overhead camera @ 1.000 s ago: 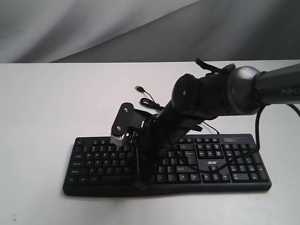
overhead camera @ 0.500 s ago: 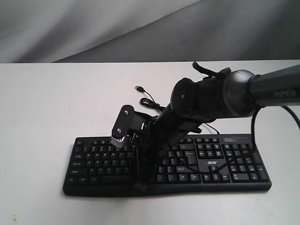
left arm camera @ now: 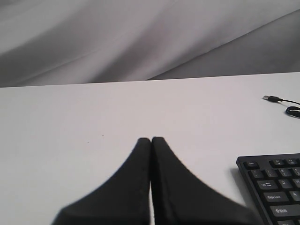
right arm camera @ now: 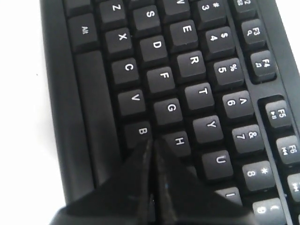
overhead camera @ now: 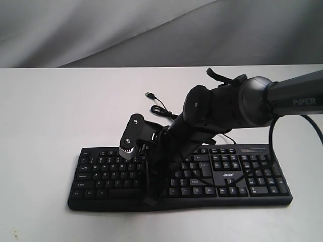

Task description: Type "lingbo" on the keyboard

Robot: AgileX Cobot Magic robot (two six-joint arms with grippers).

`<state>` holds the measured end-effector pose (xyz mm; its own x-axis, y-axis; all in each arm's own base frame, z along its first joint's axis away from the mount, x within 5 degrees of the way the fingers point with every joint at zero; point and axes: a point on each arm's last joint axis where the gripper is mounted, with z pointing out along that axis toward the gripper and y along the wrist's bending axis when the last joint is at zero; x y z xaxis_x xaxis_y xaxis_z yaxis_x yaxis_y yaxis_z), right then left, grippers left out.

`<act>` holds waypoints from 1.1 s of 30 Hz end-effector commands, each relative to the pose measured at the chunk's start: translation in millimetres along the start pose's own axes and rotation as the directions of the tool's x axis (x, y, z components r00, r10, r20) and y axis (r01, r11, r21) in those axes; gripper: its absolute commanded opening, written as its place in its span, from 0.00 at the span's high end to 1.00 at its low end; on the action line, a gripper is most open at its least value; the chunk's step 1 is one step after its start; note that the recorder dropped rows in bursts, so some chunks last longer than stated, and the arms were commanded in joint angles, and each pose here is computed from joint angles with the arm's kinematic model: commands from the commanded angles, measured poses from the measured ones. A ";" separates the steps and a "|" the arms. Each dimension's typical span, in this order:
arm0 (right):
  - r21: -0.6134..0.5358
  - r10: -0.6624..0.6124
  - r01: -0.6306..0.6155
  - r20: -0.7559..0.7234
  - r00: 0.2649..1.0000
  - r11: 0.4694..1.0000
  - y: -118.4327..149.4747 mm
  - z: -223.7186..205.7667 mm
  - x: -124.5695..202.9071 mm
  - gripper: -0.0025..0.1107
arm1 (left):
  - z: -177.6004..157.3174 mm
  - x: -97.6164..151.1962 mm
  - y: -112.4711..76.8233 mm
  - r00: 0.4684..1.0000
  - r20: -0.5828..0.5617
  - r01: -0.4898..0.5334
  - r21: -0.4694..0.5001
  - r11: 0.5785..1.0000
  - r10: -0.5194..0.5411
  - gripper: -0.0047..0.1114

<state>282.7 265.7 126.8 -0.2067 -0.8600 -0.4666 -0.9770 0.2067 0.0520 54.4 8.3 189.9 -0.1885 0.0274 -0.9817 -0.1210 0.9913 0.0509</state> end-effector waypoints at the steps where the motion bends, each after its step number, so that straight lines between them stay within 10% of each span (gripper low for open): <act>1: -0.002 -0.001 0.001 -0.001 1.000 1.000 0.8 2.4 1.2 0.98 | 0.1 0.2 -0.1 1.000 0.012 0.002 0.000 1.000 -0.002 0.96; 33: 0.035 -0.027 0.024 0.069 0.997 0.999 -4.4 5.3 -26.9 0.98 | 0.1 0.2 -0.1 1.000 0.012 0.002 0.000 1.000 -0.002 0.96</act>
<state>291.6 288.5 133.2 -0.1805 -0.8363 -0.5176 -0.9794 0.2013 0.0164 54.4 8.3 189.9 -0.1885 0.0274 -0.9817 -0.1210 0.9913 0.0509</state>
